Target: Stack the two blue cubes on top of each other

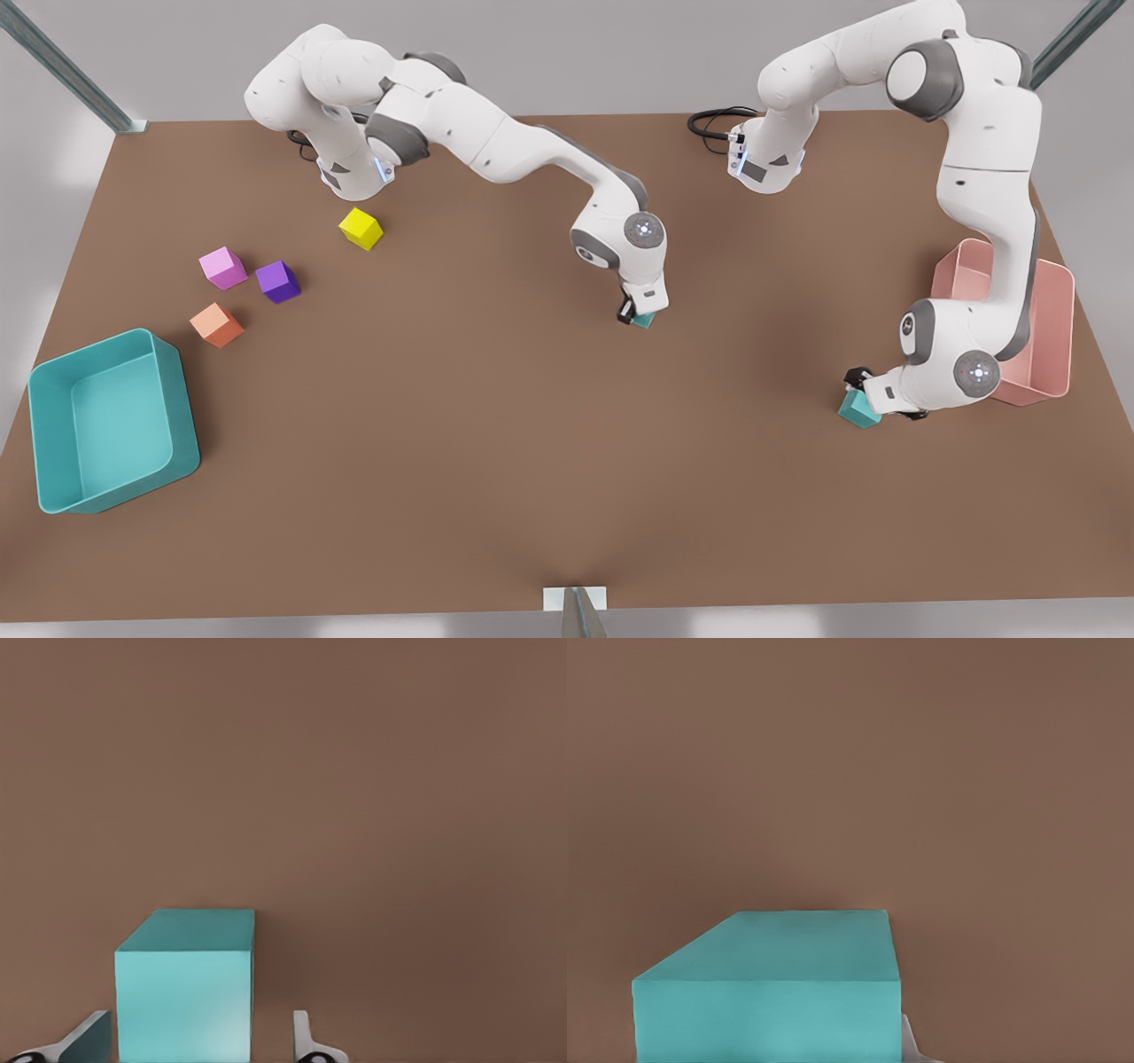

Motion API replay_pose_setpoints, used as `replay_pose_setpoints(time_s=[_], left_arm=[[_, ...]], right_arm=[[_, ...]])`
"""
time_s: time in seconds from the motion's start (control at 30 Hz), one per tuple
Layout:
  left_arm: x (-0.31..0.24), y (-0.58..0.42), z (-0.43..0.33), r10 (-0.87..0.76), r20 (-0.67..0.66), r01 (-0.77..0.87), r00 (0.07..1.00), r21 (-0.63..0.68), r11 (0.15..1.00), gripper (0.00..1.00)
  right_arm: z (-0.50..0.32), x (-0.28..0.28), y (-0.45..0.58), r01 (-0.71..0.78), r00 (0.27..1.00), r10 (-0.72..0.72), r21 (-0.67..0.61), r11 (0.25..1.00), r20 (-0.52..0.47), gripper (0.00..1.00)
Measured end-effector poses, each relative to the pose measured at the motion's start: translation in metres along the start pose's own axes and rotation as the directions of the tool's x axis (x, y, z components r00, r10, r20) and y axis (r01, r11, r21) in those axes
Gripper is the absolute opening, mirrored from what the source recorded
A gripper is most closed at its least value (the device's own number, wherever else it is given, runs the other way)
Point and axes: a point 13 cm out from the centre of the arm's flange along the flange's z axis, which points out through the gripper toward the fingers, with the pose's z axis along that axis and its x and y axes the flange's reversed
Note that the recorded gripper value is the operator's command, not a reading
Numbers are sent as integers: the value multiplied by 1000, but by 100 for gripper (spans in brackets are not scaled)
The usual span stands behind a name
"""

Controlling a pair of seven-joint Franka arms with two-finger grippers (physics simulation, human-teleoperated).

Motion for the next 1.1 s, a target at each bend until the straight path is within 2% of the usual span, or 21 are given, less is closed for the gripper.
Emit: replay_pose_setpoints(time_s=[0.03, 0.07, 0.1, 0.13, 0.2, 0.33, 0.47, 0.53, 0.57, 0.6, 0.67, 0.7, 0.77, 0.83, 0.87, 0.93, 1.1], left_arm=[[2, 2, 2, -1, -1, 1, 1000, 0, 1000, 100], [4, 3, 4, -2, 0, 2, 1000, -1, 1000, 100], [4, 4, 7, -1, 0, 1, 1000, -1, 1000, 100], [4, 4, 10, 0, 1, 0, 1000, 1, 1000, 100], [3, 4, 14, 3, 4, -3, 1000, 1, 1000, 100], [0, 1, 24, 8, 8, -8, 1000, 8, 1000, 100], [-1, 1, 36, 17, 8, -17, 1000, 9, 1000, 100], [-1, 2, 39, 19, 8, -19, 1000, 9, 1000, 100], [-2, 2, 41, 20, 9, -20, 1000, 9, 1000, 95], [-2, 2, 41, 20, 10, -20, 1000, 8, 1000, 72], [-3, 4, 38, 21, 13, -21, 1000, 2, 1000, 69], [-3, 5, 36, 20, 14, -20, 1000, -2, 1000, 69], [-7, 7, 23, 20, 21, -20, 1000, -17, 1000, 69], [-24, 0, -18, 34, 43, -32, 999, -47, 998, 69], [-35, -11, -35, 45, 53, -43, 998, -51, 998, 69], [-61, -47, -64, 79, 76, -76, 994, -45, 996, 69], [-130, -224, -134, 225, 88, -222, 970, -40, 974, 69]], right_arm=[[4, -1, 1, 4, 1000, -4, 6, 1000, 5, 34], [6, -2, 0, 5, 1000, -5, 12, 1000, 12, 48], [6, -3, -1, 5, 1000, -6, 19, 1000, 17, 72], [6, -4, -3, 3, 1000, -4, 28, 1000, 23, 87], [5, -7, -5, -5, 999, 3, 40, 999, 33, 97], [-30, -20, -2, -18, 997, 15, 46, 999, 79, 99], [-166, -36, 33, -6, 988, 3, 16, 1000, 155, 100], [-257, -17, 11, -40, 987, 35, 26, 999, 159, 100], [-315, 15, -29, -90, 985, 82, 47, 995, 151, 100], [-381, 60, -83, -170, 975, 157, 72, 983, 156, 100], [-510, 186, -204, -401, 906, 376, 109, 910, 194, 100], [-547, 277, -262, -547, 832, 521, 126, 827, 190, 100], [-530, 440, -342, -778, 625, 776, 147, 611, 82, 100], [-418, 536, -360, -859, 473, 873, 156, 487, -118, 100], [-386, 563, -365, -882, 422, 892, 154, 445, -160, 100], [-359, 586, -380, -904, 377, 910, 146, 402, -172, 100], [-367, 572, -401, -897, 406, 909, 147, 416, -93, 100]])
